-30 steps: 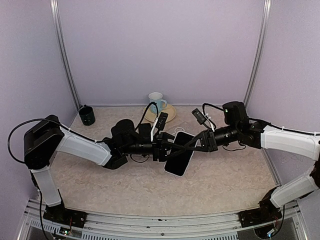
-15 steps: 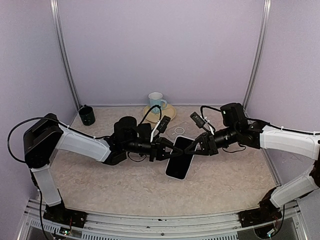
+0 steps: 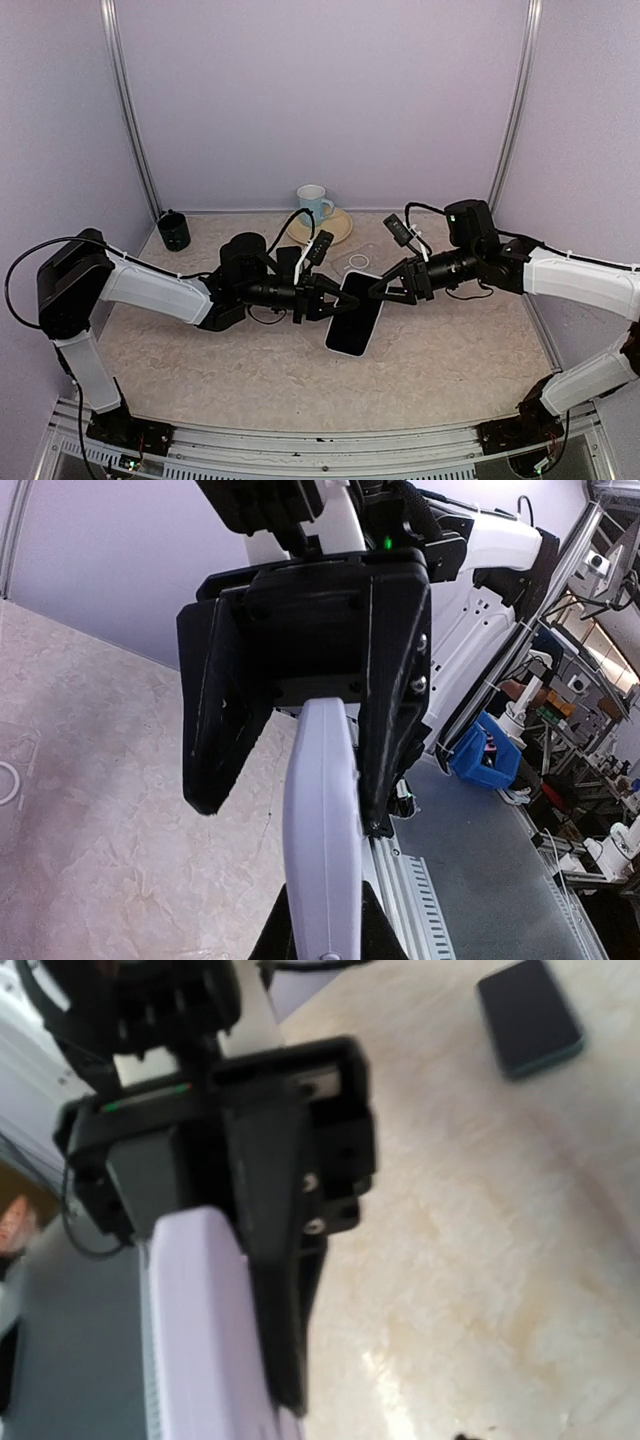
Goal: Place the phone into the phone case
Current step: Pass from the right arm to the left
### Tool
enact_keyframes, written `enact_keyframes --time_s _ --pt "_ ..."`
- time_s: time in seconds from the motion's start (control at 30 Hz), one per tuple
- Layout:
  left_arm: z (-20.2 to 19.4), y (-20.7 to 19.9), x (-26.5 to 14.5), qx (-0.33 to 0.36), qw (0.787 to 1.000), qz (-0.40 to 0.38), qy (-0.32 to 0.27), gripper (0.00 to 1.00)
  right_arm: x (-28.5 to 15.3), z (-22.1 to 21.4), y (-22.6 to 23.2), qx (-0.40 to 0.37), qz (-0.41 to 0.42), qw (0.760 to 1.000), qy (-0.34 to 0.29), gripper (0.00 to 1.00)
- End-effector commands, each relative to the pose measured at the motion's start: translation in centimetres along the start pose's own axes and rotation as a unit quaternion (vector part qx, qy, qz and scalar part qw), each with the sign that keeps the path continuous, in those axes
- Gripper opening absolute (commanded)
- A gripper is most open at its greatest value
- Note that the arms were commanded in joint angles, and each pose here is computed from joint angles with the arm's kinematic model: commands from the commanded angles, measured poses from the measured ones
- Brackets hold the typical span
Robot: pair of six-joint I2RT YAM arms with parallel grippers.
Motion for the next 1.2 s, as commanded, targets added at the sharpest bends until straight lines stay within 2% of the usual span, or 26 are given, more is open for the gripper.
enact_keyframes --time_s 0.0,0.17,0.33,0.53,0.8,1.17 --pt "3.2 -1.7 -1.8 0.048 0.996 -0.001 -0.079 0.0 -1.5 1.2 1.0 -0.015 -0.031 0.999 -0.04 0.57" --pt "4.2 -2.6 -3.0 0.062 0.99 0.022 -0.123 0.0 -2.0 0.4 1.6 -0.023 -0.011 0.998 -0.058 0.52" --pt "4.6 -2.8 -4.2 0.066 0.979 0.084 -0.176 0.0 -2.2 -0.4 2.0 -0.022 -0.001 0.996 -0.081 0.44" --pt "4.5 -3.1 -4.3 0.063 0.974 0.092 -0.195 0.0 -1.3 -0.6 1.4 -0.01 -0.01 0.997 -0.082 0.33" --pt "4.3 -3.5 -3.9 0.06 0.974 0.091 -0.2 0.0 0.3 -0.4 0.9 -0.003 -0.001 0.996 -0.09 0.34" --pt "4.6 -4.4 -4.5 0.046 0.973 0.027 -0.223 0.0 0.9 -0.8 0.9 -0.014 0.053 0.994 -0.096 0.36"
Point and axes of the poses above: each gripper's point midway between its finger pads, its own x axis out along the fingers, its own y axis along the line the jaws close on, z = x × y, the point moved 10 cm from there along -x, back along the fingers, and after that the axes turned 1 degree about -x, right-handed, at the moved point
